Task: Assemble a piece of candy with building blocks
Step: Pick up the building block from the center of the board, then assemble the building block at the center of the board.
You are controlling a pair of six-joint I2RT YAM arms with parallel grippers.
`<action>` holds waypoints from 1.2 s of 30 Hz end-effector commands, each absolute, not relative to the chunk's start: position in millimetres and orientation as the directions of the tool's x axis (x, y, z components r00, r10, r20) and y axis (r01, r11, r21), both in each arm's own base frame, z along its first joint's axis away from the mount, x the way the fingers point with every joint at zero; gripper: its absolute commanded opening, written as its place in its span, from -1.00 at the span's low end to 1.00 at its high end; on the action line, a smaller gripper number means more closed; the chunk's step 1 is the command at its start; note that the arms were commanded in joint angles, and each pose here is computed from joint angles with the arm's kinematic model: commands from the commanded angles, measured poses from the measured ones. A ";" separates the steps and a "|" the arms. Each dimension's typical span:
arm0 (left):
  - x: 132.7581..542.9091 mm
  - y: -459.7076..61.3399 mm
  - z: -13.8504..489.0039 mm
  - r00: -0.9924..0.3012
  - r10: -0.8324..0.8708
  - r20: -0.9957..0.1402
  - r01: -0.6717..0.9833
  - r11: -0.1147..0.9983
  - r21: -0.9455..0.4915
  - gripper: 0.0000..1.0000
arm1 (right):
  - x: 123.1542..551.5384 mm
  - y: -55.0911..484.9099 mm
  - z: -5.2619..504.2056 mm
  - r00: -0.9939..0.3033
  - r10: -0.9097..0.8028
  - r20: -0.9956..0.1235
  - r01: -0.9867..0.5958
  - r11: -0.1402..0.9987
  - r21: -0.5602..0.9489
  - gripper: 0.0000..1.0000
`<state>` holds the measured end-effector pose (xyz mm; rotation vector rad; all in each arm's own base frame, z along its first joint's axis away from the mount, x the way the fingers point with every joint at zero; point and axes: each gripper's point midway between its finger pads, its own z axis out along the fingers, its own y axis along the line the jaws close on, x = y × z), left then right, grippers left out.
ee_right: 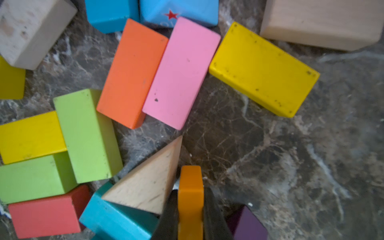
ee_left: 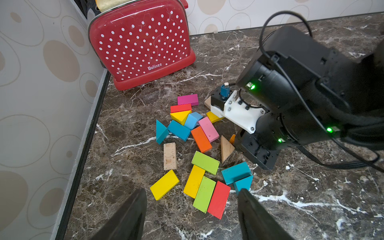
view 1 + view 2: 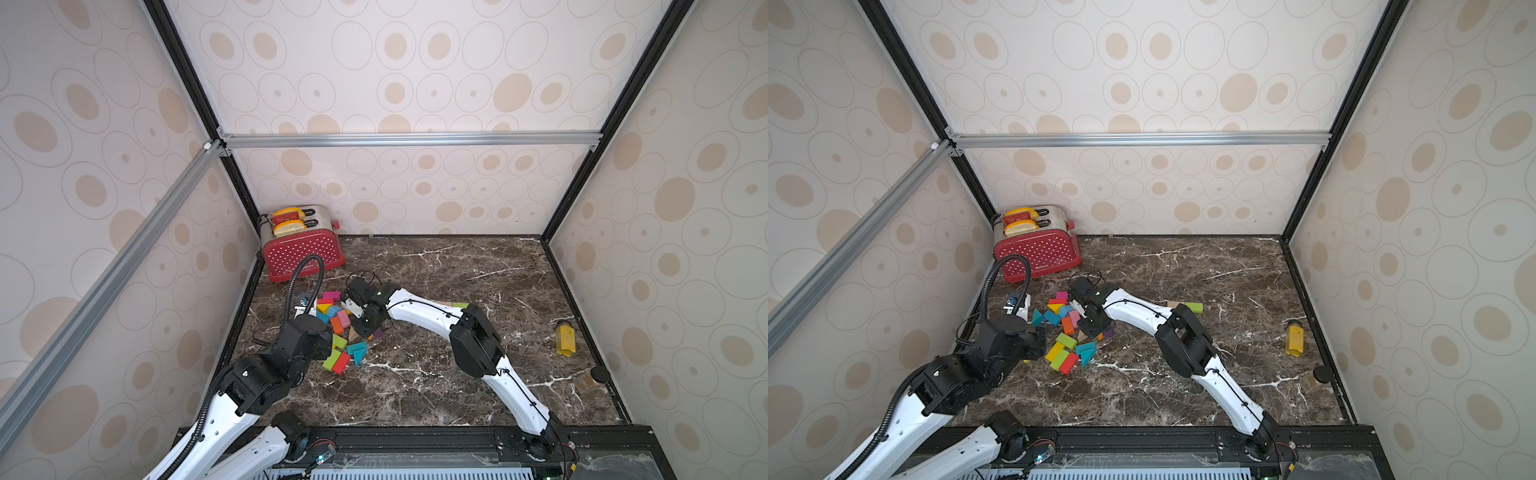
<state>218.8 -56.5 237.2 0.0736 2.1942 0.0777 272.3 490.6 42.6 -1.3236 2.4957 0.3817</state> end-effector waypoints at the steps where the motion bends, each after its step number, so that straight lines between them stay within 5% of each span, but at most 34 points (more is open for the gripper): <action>1: 217.1 -52.7 237.9 -0.583 0.086 -0.808 0.016 0.995 0.094 0.41 | 275.2 492.6 93.8 -0.514 -0.716 -0.472 -0.836 0.542 0.088 -0.72; 9: 215.9 -52.3 239.2 -0.578 0.080 -0.812 0.016 0.996 0.087 0.42 | 276.6 446.0 143.1 -0.569 -0.616 -0.545 -0.789 0.596 0.150 -0.73; 21: 215.3 -57.3 239.3 -0.577 0.072 -0.814 0.038 0.997 0.061 0.42 | 286.0 205.1 92.6 -0.838 -0.190 -0.512 -0.353 0.904 0.242 -0.78; 29: 215.5 -58.7 237.7 -0.580 0.075 -0.811 0.044 0.997 0.060 0.43 | 296.6 159.7 55.3 -0.882 0.110 -0.458 -0.098 0.908 0.407 -0.79; 36: 216.4 -61.3 235.7 -0.589 0.080 -0.804 0.053 0.997 0.061 0.43 | 308.7 148.5 41.5 -0.868 0.192 -0.458 -0.021 0.908 0.419 -0.70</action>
